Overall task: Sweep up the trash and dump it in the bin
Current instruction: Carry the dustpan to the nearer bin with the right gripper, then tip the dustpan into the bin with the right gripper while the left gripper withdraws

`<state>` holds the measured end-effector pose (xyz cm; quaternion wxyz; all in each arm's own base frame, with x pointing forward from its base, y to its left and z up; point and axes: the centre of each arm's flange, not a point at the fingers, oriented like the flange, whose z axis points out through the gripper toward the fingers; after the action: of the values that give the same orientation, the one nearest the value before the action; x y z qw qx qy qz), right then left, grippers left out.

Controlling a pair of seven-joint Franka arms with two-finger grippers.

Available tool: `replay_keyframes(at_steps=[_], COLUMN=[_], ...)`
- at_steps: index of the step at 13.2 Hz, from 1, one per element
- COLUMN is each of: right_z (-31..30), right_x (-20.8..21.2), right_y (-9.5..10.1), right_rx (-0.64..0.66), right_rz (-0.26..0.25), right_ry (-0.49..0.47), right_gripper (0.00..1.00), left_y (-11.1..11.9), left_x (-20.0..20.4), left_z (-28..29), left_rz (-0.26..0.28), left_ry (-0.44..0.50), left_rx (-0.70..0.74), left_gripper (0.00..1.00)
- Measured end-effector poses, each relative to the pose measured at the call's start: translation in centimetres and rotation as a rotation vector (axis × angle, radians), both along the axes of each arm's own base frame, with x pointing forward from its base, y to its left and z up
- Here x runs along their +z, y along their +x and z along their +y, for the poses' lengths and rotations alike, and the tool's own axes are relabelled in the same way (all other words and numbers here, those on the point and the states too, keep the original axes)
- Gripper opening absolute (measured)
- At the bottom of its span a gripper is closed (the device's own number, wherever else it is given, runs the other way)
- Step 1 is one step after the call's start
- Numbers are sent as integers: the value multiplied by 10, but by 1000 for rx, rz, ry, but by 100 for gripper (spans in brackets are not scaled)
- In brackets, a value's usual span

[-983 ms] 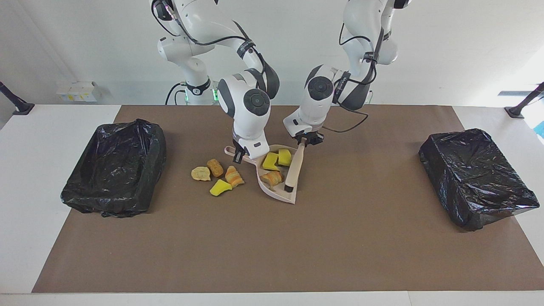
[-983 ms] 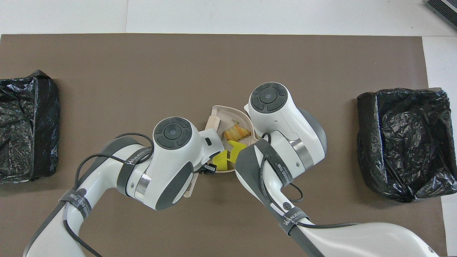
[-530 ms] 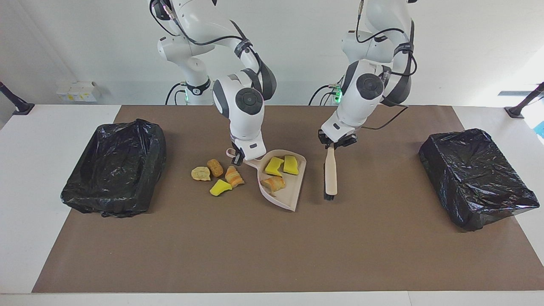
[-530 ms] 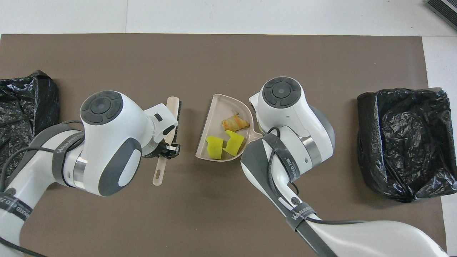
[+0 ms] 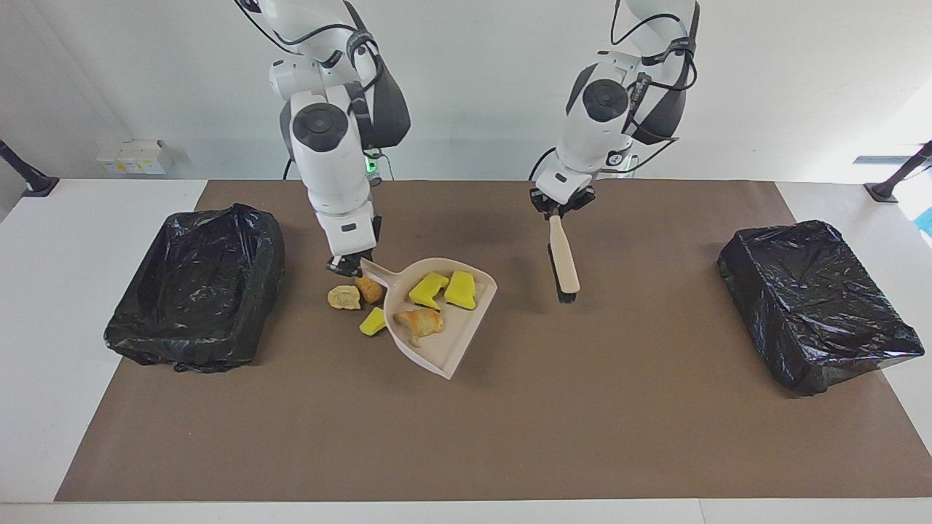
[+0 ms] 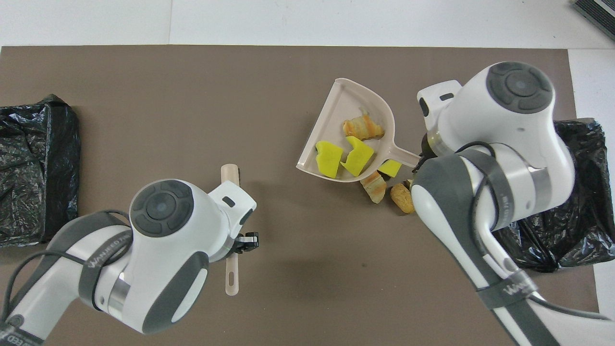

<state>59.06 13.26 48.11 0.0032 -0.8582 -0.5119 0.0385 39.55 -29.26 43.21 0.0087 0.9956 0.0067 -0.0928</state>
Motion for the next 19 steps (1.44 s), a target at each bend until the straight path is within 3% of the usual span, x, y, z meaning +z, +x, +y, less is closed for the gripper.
replay_keyframes(at_steps=[3,5,8,10,14,15,17,19], right_z=[-109,-209,-344,-406,-470,-480,-490,-489], right_x=[26,37,42,48,59,58,54,54], right_y=[-5,-18,-54,-82,-107,-109,-110,-103], right_rx=[2,15,33,74,158,180,220,272], right_rz=[56,79,76,102,115,120,147,170], right_ry=[9,34,51,-15,-206,-252,-336,-416], right_gripper=[32,32,32,32,32,32,32,32], left_y=[-62,-102,-155,-175,-189,-188,-181,-158], left_x=[-17,-35,-56,-71,-90,-90,-91,-87], left_z=[-23,-40,-62,-69,-65,-65,-61,-52], left_rz=[-35,-67,-89,-121,-145,-144,-143,-144], left_ry=[2,-9,-6,-17,-25,-25,-23,-24], left_rx=[-9,-6,-13,-8,14,20,44,101], left_gripper=[26,26,26,26,26,31,53,74])
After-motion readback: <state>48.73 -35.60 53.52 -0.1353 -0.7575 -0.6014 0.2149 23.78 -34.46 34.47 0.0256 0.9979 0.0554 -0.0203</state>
